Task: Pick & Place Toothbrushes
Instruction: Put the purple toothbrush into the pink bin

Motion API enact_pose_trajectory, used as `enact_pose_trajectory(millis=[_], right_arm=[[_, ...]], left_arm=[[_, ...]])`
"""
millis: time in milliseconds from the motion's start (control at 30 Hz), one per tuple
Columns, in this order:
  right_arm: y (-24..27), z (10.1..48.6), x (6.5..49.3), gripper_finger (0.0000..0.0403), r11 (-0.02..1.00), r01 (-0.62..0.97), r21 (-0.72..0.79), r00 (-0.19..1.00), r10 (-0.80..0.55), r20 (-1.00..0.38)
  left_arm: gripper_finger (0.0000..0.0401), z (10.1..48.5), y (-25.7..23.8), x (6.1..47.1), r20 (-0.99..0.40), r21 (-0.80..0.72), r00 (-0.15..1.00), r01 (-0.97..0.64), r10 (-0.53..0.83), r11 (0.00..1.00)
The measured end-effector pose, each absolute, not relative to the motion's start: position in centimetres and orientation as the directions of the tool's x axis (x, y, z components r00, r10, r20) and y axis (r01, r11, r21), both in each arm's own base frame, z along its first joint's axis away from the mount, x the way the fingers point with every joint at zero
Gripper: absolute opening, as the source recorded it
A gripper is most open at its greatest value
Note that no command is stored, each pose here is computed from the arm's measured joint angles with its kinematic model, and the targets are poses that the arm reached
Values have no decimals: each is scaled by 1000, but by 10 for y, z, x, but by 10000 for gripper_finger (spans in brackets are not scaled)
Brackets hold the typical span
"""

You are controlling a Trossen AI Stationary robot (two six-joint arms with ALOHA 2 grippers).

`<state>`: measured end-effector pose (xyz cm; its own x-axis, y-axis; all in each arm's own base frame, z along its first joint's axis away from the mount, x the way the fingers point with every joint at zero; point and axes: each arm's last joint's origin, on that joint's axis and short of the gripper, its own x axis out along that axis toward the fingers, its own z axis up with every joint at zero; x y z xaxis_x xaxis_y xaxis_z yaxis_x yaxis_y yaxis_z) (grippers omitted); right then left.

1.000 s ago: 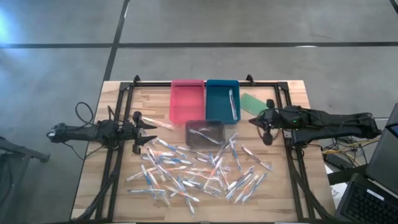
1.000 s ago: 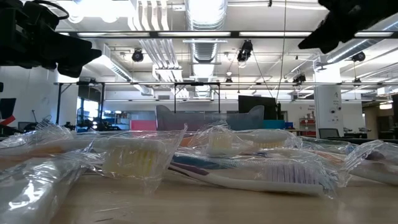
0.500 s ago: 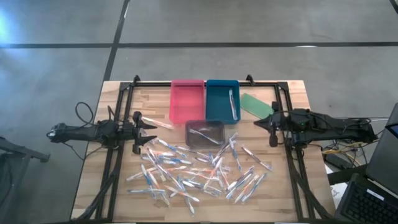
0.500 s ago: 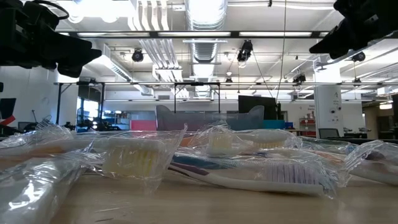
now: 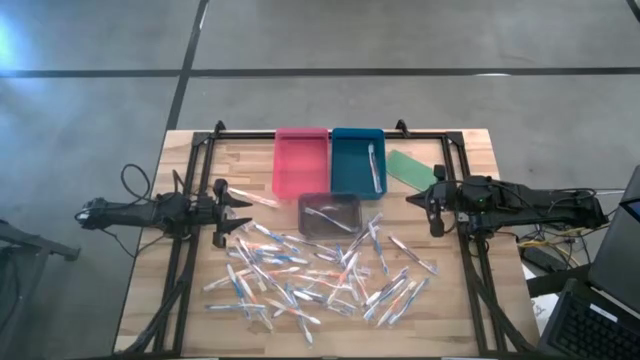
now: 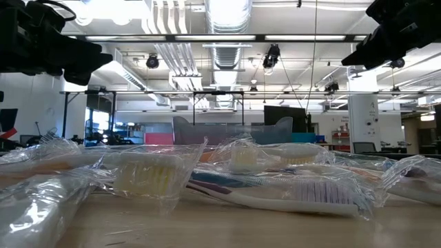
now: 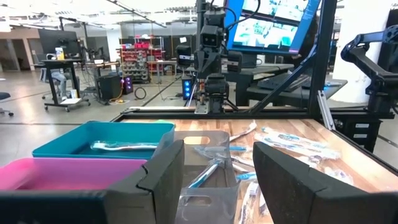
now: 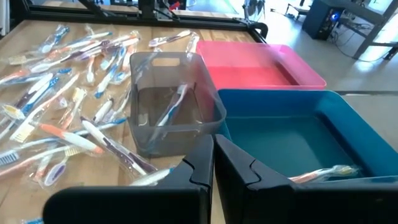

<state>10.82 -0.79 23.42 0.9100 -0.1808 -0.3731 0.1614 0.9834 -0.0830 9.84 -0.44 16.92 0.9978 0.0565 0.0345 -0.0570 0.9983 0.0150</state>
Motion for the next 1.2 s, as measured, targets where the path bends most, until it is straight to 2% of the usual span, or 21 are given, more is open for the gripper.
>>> enact_pose_trajectory(millis=[133, 233, 433, 533, 667, 1000, 1200], right_arm=[[-8, 234, 108, 8, 983, 161, -83, 910, -181, -373], [-8, 234, 108, 8, 983, 162, -82, 910, -181, -374], [-8, 234, 108, 8, 983, 162, -82, 909, -181, -375], [-8, 234, 108, 8, 983, 162, -82, 909, -181, -374], [-8, 234, 108, 8, 983, 162, -82, 909, -181, -375], [-8, 234, 108, 8, 983, 162, -82, 910, -181, -374], [-8, 234, 109, 8, 983, 162, -82, 908, -181, -377]], left_arm=[[197, 169, -4, 98, 23, 15, 998, -57, 56, 998], [197, 176, -4, 96, -45, 115, 997, -51, 57, 992], [191, 199, -4, 96, -72, 29, 995, -65, 67, 997], [186, 216, -2, 97, -101, 29, 986, -128, 130, 991], [179, 235, 0, 98, -242, 120, 946, -190, 215, 974], [177, 294, 0, 112, -596, 282, 761, -100, 256, 954], [177, 315, 0, 128, -766, 392, 541, -36, 348, 919]])
